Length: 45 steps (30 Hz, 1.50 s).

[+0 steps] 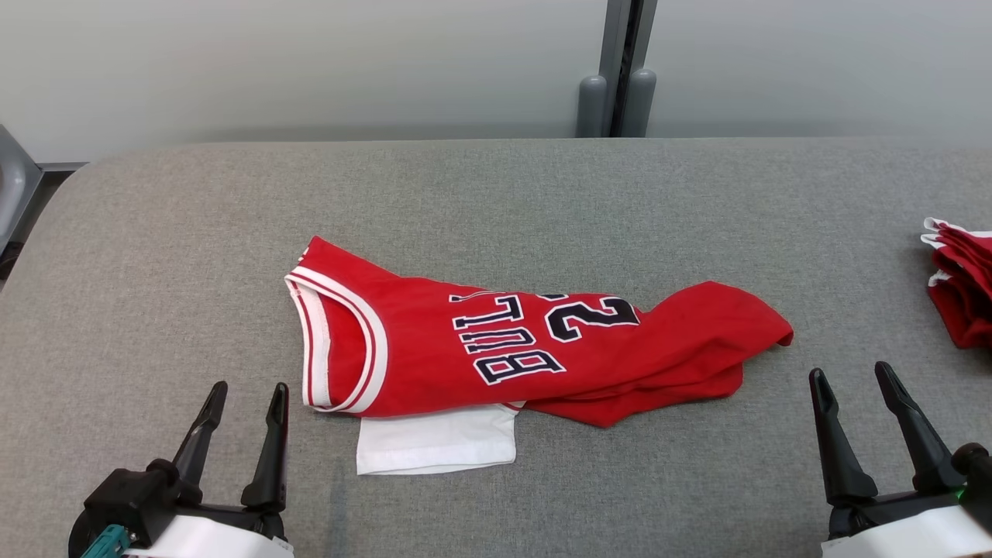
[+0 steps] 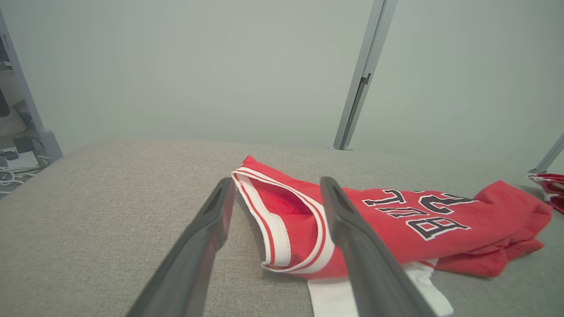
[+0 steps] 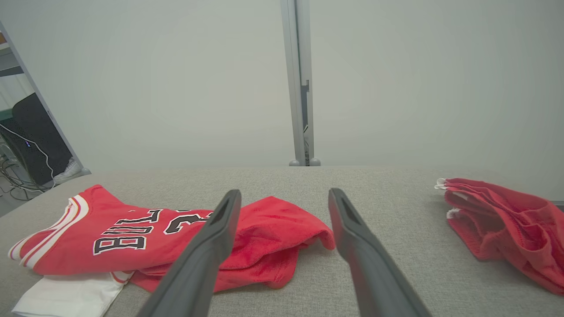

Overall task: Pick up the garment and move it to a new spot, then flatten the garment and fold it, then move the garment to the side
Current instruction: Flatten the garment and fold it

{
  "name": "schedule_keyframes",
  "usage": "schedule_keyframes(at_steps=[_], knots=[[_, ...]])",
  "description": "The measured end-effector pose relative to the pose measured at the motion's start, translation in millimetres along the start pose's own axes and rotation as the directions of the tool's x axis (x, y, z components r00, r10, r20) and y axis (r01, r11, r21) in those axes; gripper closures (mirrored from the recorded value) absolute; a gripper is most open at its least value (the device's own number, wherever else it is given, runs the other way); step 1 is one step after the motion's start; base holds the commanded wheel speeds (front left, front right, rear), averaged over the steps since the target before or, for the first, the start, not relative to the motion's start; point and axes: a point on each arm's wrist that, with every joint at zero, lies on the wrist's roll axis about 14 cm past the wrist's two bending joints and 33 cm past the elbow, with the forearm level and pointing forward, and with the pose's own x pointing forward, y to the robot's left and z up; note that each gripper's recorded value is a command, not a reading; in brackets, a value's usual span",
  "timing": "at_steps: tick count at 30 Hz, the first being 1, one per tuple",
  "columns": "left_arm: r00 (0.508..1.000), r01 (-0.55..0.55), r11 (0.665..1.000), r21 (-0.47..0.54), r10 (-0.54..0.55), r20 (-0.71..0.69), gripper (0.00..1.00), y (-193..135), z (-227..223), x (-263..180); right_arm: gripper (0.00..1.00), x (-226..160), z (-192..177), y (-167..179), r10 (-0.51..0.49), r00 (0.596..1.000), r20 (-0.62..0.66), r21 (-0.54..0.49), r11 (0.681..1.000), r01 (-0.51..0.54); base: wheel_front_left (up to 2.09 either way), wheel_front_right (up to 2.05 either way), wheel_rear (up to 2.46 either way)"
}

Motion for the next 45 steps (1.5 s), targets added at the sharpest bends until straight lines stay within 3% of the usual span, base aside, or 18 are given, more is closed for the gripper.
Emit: schedule_keyframes(at_steps=[12, 20, 31, 35, 36, 37, 38, 45], knots=[[1.000, 0.014, 1.000, 0.003, -0.014, -0.010, 0.00, -3, -1, 7, 0.00, 4, -6, 1, 0.003, 1.000, -0.018, 0.008, 1.000, -0.003, 0.00, 0.00, 0.00], [0.988, 0.038, 0.998, -0.051, -0.045, -0.146, 0.00, -13, -40, 11, 0.00, 15, -13, 1, 0.008, 0.999, -0.037, 0.012, 1.000, -0.008, 0.00, 0.00, 0.00], [0.891, 0.044, 0.987, -0.157, -0.109, -0.441, 0.00, -33, -120, -6, 0.00, 23, -29, -10, -0.016, 0.997, -0.080, 0.013, 1.000, 0.017, 0.00, 0.00, 0.00], [0.869, 0.047, 0.982, -0.181, -0.130, -0.477, 0.00, -38, -129, -4, 0.00, 25, -33, -11, -0.017, 0.996, -0.089, 0.016, 1.000, 0.019, 0.00, 0.00, 0.00], [0.865, 0.051, 0.982, -0.184, -0.136, -0.483, 0.54, -39, -130, -4, 0.00, 26, -33, -11, -0.018, 0.996, -0.088, 0.015, 1.000, 0.019, 0.00, 0.00, 0.00], [0.865, 0.056, 0.981, -0.185, -0.140, -0.482, 0.88, -40, -130, -3, 0.00, 26, -33, -12, -0.019, 0.996, -0.087, 0.014, 1.000, 0.020, 0.00, 0.00, 0.00], [0.865, 0.058, 0.980, -0.189, -0.144, -0.481, 1.00, -41, -130, -2, 0.00, 26, -32, -13, -0.023, 0.996, -0.086, 0.012, 1.000, 0.024, 0.00, 0.00, 0.00], [0.863, 0.069, 0.979, -0.191, -0.154, -0.482, 1.00, -43, -131, -3, 0.00, 23, -40, -28, -0.064, 0.992, -0.108, 0.006, 0.998, 0.065, 0.00, 0.00, 0.00]])
